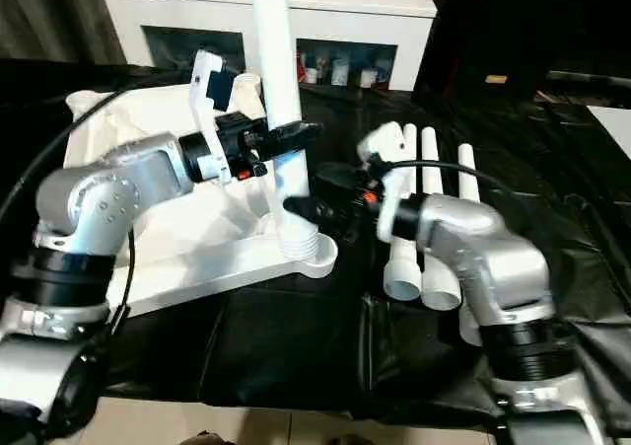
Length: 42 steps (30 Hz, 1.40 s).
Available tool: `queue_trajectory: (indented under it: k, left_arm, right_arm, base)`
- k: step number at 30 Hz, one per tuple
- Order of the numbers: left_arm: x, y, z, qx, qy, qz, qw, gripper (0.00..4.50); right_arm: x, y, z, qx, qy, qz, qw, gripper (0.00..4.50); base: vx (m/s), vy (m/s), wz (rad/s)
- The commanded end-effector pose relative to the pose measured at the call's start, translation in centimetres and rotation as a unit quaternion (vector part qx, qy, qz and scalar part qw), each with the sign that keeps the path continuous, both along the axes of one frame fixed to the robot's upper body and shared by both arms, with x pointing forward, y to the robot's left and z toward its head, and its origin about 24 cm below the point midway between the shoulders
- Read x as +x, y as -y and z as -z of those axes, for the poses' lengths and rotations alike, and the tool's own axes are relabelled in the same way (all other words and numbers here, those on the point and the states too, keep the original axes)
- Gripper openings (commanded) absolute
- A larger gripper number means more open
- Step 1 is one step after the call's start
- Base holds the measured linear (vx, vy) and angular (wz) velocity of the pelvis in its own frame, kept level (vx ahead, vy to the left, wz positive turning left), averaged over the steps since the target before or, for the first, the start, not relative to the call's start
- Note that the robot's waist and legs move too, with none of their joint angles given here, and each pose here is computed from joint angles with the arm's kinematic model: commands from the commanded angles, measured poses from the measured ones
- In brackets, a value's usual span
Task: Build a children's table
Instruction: Pick table leg
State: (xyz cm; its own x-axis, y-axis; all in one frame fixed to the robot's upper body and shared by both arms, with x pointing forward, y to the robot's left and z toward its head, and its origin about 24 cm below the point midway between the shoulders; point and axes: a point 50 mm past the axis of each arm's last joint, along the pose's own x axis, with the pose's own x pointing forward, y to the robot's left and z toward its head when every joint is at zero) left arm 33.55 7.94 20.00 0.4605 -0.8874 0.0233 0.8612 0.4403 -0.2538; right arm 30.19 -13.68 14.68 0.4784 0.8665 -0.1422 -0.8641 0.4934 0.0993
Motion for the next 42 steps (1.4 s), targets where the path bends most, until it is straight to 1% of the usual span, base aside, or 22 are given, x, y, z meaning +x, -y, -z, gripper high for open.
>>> queue_trajectory:
  k: [1,5,7,10,13,15,17,18,19,23,24,25,26,27,29,32,33,36,39,40,42]
  left_arm:
    - [-0.2,0.4,-1.0,0.006,0.02,0.015,1.0,1.86]
    - [-0.3,0.5,-1.0,0.007,0.021,0.017,1.0,1.86]
    - [-0.4,0.7,-1.1,0.01,0.026,0.015,0.999,1.86]
    - [-0.5,0.9,-1.1,0.012,0.029,0.02,0.999,1.86]
    - [-0.5,1.0,-1.1,0.015,0.033,0.025,0.999,1.86]
    - [-0.6,1.0,-1.1,0.015,0.034,0.027,0.999,1.86]
    - [-0.7,1.1,-1.1,0.018,0.038,0.034,0.999,1.86]
    - [-0.8,1.1,-1.1,0.02,0.041,0.038,0.998,1.86]
    - [-0.8,1.2,-1.1,0.021,0.042,0.041,0.998,1.86]
    - [-1.0,1.3,-1.2,0.021,0.05,0.048,0.997,1.86]
    - [-1.1,1.3,-1.2,0.02,0.052,0.051,0.997,1.86]
    - [-1.2,1.4,-1.3,0.019,0.053,0.054,0.997,1.86]
    - [-1.2,1.5,-1.3,0.019,0.054,0.056,0.997,1.86]
    - [-1.3,1.6,-1.3,0.018,0.055,0.06,0.997,1.86]
    - [-1.5,1.7,-1.3,0.017,0.054,0.066,0.996,1.86]
    - [-1.6,1.8,-1.2,0.02,0.056,0.07,0.996,1.86]
    - [-1.6,1.8,-1.1,0.022,0.056,0.073,0.996,1.86]
    - [-1.7,1.9,-1.1,0.023,0.057,0.076,0.995,1.86]
    - [-1.8,1.8,-0.9,0.03,0.057,0.083,0.994,1.86]
    - [-1.8,1.7,-0.8,0.031,0.057,0.083,0.994,1.86]
    - [-1.8,1.6,-0.7,0.035,0.058,0.082,0.994,1.86]
  right_arm:
    - [-0.4,-0.6,-0.2,0.0,-0.009,-0.028,1.0,4.37]
    - [-0.4,-0.8,-0.1,-0.003,-0.014,-0.031,0.999,4.41]
    - [-0.2,-1.3,0.2,-0.007,-0.021,-0.023,0.999,4.41]
    - [0.0,-1.7,0.5,-0.011,-0.024,-0.014,1.0,4.41]
    - [0.0,-1.8,0.5,-0.007,-0.031,-0.014,0.999,4.41]
    - [0.0,-1.9,0.5,-0.004,-0.034,-0.015,0.999,4.11]
    - [0.0,-1.9,0.6,-0.002,-0.037,-0.018,0.999,4.11]
    - [-0.1,-1.9,0.6,-0.001,-0.039,-0.02,0.999,3.98]
    - [-0.1,-1.9,0.6,0.001,-0.042,-0.022,0.999,3.98]
    - [-0.2,-1.9,0.8,0.004,-0.056,-0.026,0.998,3.56]
    - [-0.3,-1.9,0.9,0.004,-0.058,-0.026,0.998,3.56]
    - [-0.3,-1.9,1.0,0.004,-0.061,-0.025,0.998,3.35]
    - [-0.3,-1.9,1.0,0.004,-0.061,-0.024,0.998,3.24]
    - [-0.3,-1.9,1.1,0.004,-0.062,-0.024,0.998,3.24]
    - [-0.3,-1.9,1.1,0.008,-0.065,-0.025,0.998,3.02]
    - [-0.3,-1.9,1.1,0.008,-0.066,-0.026,0.997,2.89]
    - [-0.3,-1.9,1.1,0.009,-0.067,-0.026,0.997,2.73]
    - [-0.4,-1.9,1.1,0.009,-0.067,-0.026,0.997,2.57]
    - [-0.5,-1.9,1.2,0.008,-0.065,-0.025,0.998,2.26]
    - [-0.5,-1.9,1.2,0.008,-0.065,-0.024,0.998,2.08]
    - [-0.6,-2.0,1.2,0.009,-0.065,-0.023,0.998,2.01]
  base:
    - [0.0,0.0,0.0]
    - [0.0,0.0,0.0]
    - [0.0,0.0,0.0]
    - [0.0,0.0,0.0]
    - [0.0,0.0,0.0]
    - [0.0,0.0,0.0]
    - [0.0,0.0,0.0]
    - [0.0,0.0,0.0]
    - [0.0,0.0,0.0]
    - [0.0,0.0,0.0]
    - [0.0,0.0,0.0]
    - [0.0,0.0,0.0]
    - [0.0,0.0,0.0]
    - [0.0,0.0,0.0]
    - [0.0,0.0,0.0]
    - [0.0,0.0,0.0]
    - [0.0,0.0,0.0]
    - [0.0,0.0,0.0]
    - [0.0,0.0,0.0]
    - [0.0,0.0,0.0]
    - [0.0,0.0,0.0]
